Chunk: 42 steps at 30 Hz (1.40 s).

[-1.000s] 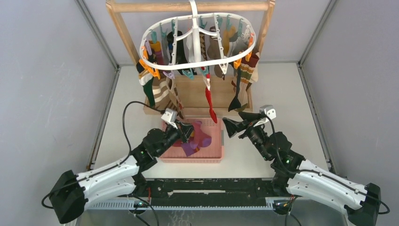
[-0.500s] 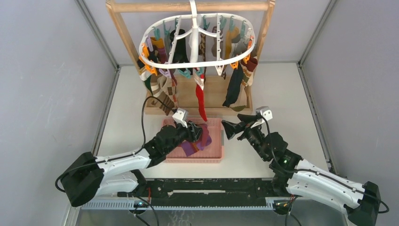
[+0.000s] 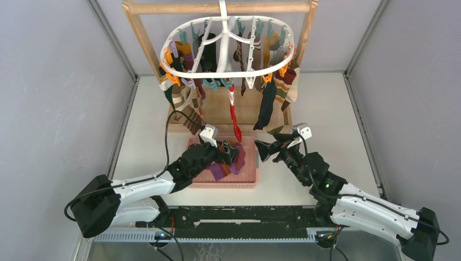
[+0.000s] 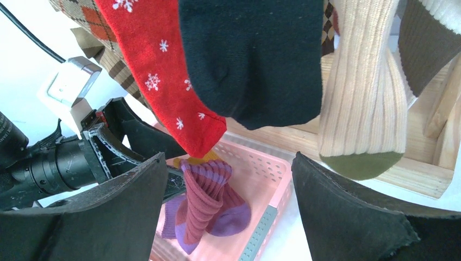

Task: Remove the socks clipped to the hanger
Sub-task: Place the sock in the bin.

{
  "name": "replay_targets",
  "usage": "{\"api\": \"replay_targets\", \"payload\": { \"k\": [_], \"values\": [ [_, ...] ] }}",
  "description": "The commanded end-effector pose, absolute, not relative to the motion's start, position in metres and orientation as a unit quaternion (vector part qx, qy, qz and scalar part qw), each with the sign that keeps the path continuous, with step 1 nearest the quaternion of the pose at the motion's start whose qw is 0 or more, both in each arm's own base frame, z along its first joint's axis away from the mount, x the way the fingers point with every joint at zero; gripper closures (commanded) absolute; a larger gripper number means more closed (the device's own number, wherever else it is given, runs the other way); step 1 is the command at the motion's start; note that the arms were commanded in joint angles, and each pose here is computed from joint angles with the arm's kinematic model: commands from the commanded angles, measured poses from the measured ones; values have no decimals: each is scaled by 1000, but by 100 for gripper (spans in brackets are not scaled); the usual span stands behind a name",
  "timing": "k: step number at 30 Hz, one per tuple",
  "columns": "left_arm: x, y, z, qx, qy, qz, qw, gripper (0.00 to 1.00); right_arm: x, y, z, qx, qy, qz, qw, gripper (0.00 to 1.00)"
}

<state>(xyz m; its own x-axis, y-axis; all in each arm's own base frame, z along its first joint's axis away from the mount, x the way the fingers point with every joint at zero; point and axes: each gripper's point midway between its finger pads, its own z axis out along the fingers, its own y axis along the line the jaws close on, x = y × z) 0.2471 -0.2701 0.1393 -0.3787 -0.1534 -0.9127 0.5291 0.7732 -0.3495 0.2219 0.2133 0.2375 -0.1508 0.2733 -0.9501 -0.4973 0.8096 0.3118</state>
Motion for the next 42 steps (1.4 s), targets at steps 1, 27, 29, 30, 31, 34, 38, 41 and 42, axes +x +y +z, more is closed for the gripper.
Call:
{"api": "replay_targets", "payload": {
  "k": [1,27,29,30,31,34,38,41,42],
  "values": [
    [257,-268,173,114,755,-297,573,4,223,215,247,-67,684,315,655,9],
    [248,-275,122,228,837,-163,470,0,224,222,241,-78,688,318,648,9],
    [242,-275,117,243,840,-161,458,0,224,222,240,-79,688,317,648,9],
    [239,-278,118,246,838,-168,456,0,224,223,239,-79,689,317,647,9],
    [233,-282,119,255,834,-183,454,0,225,223,239,-80,689,316,647,9],
    [220,-293,135,272,810,-236,463,0,225,224,238,-83,689,315,647,9],
    [204,-299,153,292,783,-289,468,0,226,224,236,-85,692,313,645,9],
    [209,-288,165,264,777,-282,496,0,226,224,236,-85,692,312,645,9],
    [214,-280,169,244,779,-270,511,0,226,224,236,-86,692,312,645,9]
  ]
}}
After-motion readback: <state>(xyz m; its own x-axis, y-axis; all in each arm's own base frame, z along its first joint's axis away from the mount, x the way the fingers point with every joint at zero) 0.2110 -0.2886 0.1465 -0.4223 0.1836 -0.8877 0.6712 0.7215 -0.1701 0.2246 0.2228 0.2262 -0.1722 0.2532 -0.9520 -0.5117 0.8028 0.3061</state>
